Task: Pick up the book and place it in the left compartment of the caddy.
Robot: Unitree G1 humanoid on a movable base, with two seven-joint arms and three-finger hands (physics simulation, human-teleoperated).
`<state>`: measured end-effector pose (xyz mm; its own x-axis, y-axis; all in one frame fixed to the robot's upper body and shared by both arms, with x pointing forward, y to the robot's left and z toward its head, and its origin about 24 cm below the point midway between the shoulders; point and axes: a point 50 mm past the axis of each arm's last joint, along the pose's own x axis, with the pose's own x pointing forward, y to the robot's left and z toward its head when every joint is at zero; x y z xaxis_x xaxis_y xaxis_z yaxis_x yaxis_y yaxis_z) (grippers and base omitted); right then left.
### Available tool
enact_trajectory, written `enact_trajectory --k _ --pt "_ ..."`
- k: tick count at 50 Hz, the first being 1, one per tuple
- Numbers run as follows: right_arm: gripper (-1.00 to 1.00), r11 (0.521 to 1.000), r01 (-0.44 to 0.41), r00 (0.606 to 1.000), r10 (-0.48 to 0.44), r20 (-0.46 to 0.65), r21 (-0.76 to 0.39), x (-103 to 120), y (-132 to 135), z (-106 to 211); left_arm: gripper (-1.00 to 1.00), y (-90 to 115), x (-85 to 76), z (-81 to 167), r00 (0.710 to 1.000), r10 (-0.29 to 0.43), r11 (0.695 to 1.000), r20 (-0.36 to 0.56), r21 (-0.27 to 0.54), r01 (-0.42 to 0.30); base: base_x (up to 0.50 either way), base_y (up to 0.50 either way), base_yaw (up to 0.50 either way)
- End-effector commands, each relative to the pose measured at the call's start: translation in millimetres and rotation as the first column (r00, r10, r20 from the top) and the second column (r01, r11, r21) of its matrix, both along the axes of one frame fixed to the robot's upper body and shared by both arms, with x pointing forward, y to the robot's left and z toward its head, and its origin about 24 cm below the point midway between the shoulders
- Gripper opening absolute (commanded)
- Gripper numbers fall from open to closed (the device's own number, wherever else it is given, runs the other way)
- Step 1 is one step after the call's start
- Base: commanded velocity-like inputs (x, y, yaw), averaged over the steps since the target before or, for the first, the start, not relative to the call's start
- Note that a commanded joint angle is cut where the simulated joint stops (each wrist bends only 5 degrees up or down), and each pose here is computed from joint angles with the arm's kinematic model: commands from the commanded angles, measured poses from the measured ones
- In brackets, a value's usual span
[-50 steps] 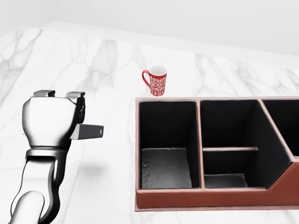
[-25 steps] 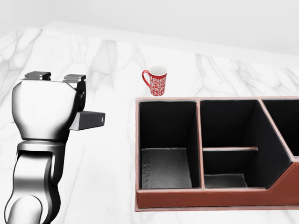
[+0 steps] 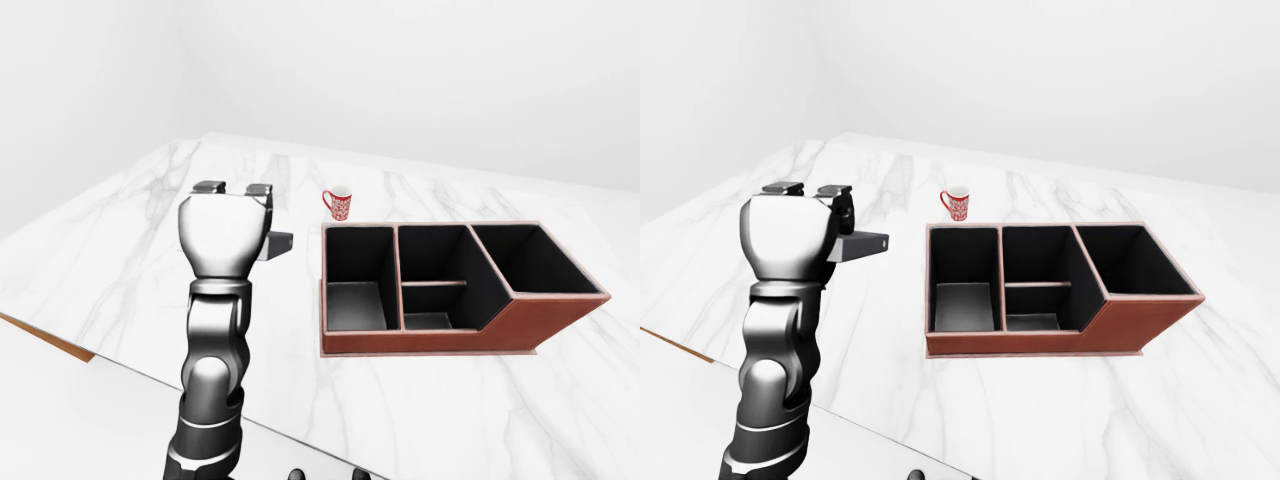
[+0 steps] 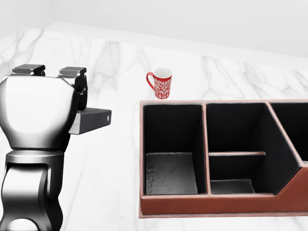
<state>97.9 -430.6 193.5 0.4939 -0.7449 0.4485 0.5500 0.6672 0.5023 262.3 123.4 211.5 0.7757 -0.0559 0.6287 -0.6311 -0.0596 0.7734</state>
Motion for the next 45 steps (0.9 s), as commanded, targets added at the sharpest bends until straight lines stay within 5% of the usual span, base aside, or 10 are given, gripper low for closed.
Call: enact_trajectory --k 1,28,45 --pt "1.00 1.000 0.018 1.000 -0.018 0.005 0.016 -1.4 -1.0 0.7 -1.00 13.8 18.8 -18.2 1.000 0.009 1.000 0.005 -0.030 -0.008 0.00 0.00 0.00" --pt "1.00 1.000 0.019 1.000 -0.019 0.007 0.015 -1.7 -1.0 1.0 -1.00 12.1 19.8 -19.3 1.000 -0.009 1.000 0.002 -0.019 0.010 0.00 0.00 0.00" --pt "1.00 1.000 0.019 1.000 -0.019 0.021 0.008 -3.9 -0.5 4.4 -1.00 -6.2 -13.8 8.7 0.995 -0.066 0.996 0.076 -0.062 0.071 0.00 0.00 0.00"
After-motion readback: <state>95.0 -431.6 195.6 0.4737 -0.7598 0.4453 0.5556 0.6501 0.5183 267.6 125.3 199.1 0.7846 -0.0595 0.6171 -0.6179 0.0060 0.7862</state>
